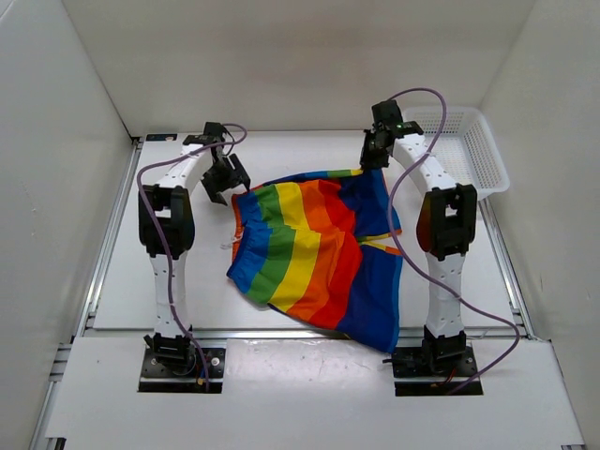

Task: Fold and stack the shorts
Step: Fold the shorts

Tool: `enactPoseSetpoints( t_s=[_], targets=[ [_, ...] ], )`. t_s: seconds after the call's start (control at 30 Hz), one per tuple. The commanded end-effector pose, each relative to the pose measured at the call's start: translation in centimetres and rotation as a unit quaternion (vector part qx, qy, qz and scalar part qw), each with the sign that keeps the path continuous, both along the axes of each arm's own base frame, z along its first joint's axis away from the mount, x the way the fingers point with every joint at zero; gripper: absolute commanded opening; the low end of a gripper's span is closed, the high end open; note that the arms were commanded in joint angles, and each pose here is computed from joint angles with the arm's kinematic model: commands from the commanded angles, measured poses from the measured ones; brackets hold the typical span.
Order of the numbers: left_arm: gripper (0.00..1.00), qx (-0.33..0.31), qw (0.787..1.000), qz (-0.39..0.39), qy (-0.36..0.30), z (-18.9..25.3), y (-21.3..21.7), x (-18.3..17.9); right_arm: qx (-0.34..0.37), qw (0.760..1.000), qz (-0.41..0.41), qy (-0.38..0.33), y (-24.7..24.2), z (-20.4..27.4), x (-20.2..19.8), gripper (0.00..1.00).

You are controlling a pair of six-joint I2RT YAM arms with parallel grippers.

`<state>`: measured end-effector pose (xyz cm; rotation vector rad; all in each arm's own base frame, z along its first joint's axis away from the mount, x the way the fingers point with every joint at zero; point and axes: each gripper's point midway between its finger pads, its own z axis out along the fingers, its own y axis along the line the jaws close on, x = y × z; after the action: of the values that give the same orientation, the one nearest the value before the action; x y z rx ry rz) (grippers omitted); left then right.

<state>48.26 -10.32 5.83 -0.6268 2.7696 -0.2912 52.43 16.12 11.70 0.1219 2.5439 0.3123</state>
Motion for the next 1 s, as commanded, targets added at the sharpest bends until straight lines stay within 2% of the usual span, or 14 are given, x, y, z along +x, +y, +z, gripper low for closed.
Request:
enactPoseSetpoints(
  t_s=[0.0, 0.1, 0.13, 0.17, 0.3, 0.37, 0.4, 0.43, 0.5, 0.57, 0.63, 0.73, 0.8, 0.97],
  targets=[
    [0.88, 0.015, 0.997, 0.037, -0.059, 5.8, 0.8, -0.6, 0.018, 0.999, 0.003, -0.034, 0.0, 3.9, -0.3, 0.01],
    [0.80, 0.030, 0.993, 0.049, -0.101, 8.6, 1.8, -1.5, 0.020, 0.999, 0.003, -0.042, 0.0, 4.6, -0.4, 0.01],
    [0.70, 0.029, 0.993, 0.043, -0.102, 8.9, 1.3, -2.1, 0.019, 0.999, 0.003, -0.037, 0.0, 4.2, -0.6, 0.01],
    [0.46, 0.021, 0.993, 0.033, -0.109, 9.2, 1.0, -2.1, 0.017, 0.999, 0.003, -0.033, -0.1, 3.8, -0.7, 0.01],
    [0.15, -0.024, 0.997, -0.025, -0.068, 6.6, -2.0, -3.3, 0.029, 0.999, 0.005, -0.034, 0.3, 4.1, -0.9, 0.01],
    [0.23, -0.018, 0.998, -0.017, -0.055, 5.7, -2.1, -3.9, 0.028, 0.999, 0.005, -0.029, 0.2, 3.7, -1.1, 0.01],
    [0.50, -0.014, 0.999, -0.016, -0.050, 5.1, -2.3, -4.2, 0.033, 0.999, 0.007, -0.032, 0.4, 4.2, -1.2, 0.01],
    [0.59, -0.016, 0.999, -0.011, -0.049, 4.8, -2.4, -4.2, 0.033, 0.999, 0.007, -0.032, 0.4, 4.2, -1.2, 0.01],
    [0.61, -0.021, 0.998, -0.022, -0.047, 4.6, -3.3, -4.6, 0.031, 0.999, 0.007, -0.026, 0.3, 3.9, -1.6, 0.01],
    [0.41, -0.024, 0.999, -0.024, -0.040, 4.0, -3.5, -4.6, 0.033, 0.999, 0.008, -0.035, 0.3, 4.5, -1.4, 0.01],
    [0.39, -0.018, 0.999, -0.034, -0.031, 2.8, -3.5, -4.2, 0.033, 0.999, 0.008, -0.035, 0.3, 4.5, -1.4, 0.01],
    [0.53, -0.010, 0.999, -0.037, -0.022, 1.2, -3.4, -3.6, 0.032, 0.999, 0.007, -0.031, 0.3, 4.1, -1.6, 0.01],
    [0.71, 0.003, 0.999, -0.033, -0.017, 0.4, -3.0, -3.5, 0.033, 0.999, 0.008, -0.035, 0.3, 4.6, -1.6, 0.01],
    [0.68, 0.018, 1.000, -0.007, -0.013, -0.1, -2.0, -3.2, 0.033, 0.999, 0.008, -0.035, 0.2, 4.7, -1.8, 0.01]
  ],
)
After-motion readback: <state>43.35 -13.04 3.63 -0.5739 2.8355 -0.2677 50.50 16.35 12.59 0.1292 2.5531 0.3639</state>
